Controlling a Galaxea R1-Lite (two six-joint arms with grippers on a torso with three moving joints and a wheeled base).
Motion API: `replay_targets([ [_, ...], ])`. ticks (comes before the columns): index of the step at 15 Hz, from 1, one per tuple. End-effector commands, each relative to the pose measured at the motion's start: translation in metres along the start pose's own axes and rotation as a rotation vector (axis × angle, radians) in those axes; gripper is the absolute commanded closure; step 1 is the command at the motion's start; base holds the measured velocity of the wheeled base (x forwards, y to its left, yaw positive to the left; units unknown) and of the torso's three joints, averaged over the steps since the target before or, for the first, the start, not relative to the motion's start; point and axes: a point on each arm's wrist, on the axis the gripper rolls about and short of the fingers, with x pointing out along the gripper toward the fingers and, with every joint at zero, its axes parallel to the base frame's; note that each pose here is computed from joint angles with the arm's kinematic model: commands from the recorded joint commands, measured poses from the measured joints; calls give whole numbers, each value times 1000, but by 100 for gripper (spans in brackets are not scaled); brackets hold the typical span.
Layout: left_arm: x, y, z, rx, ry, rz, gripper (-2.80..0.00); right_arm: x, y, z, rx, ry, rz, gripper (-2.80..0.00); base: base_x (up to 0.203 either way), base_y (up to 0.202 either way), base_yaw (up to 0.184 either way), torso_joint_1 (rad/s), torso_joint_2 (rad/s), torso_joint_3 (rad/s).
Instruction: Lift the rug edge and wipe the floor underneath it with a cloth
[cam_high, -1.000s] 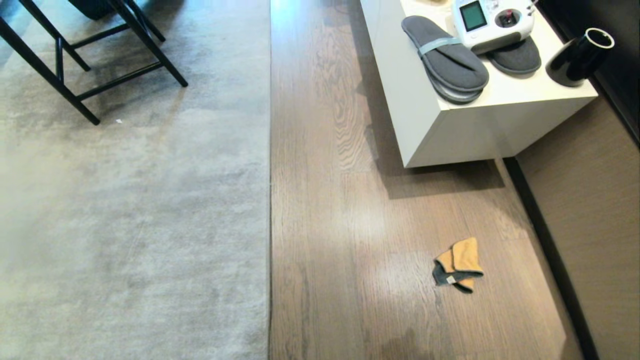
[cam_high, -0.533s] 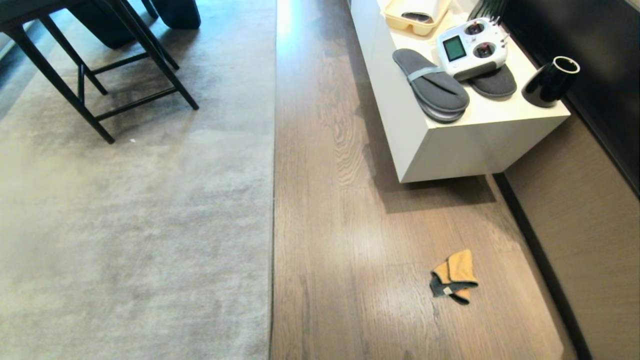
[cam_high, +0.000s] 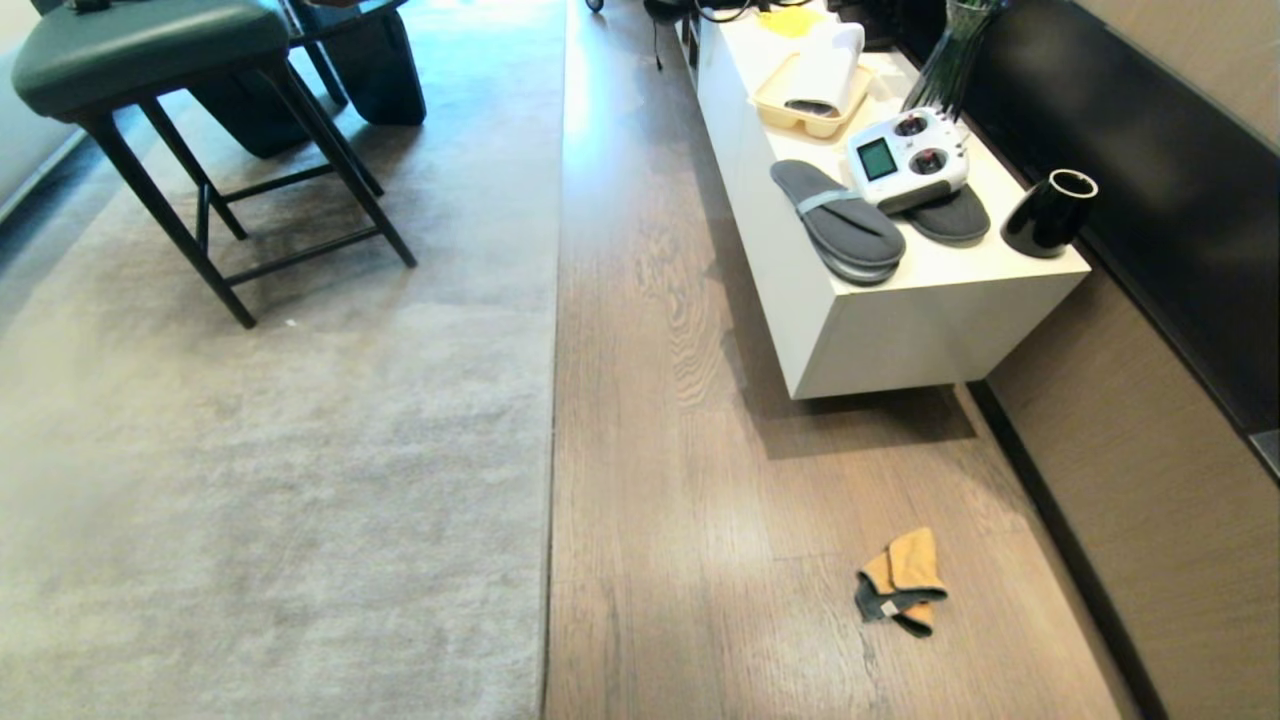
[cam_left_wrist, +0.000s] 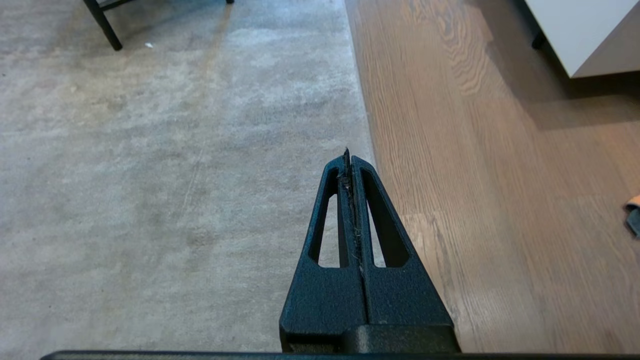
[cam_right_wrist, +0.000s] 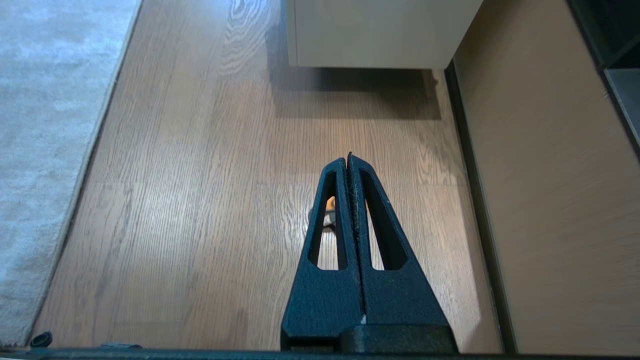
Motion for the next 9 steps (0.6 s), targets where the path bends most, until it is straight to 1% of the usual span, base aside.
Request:
replay_targets([
  [1, 0, 0, 0, -1, 1, -1, 0, 0, 0, 0, -1, 1, 1, 0, 0, 0, 0, -3, 2, 198],
  [9, 0, 0, 0, -1, 0, 0, 0, 0, 0, 0, -1, 1, 1, 0, 0, 0, 0, 0, 2, 201],
])
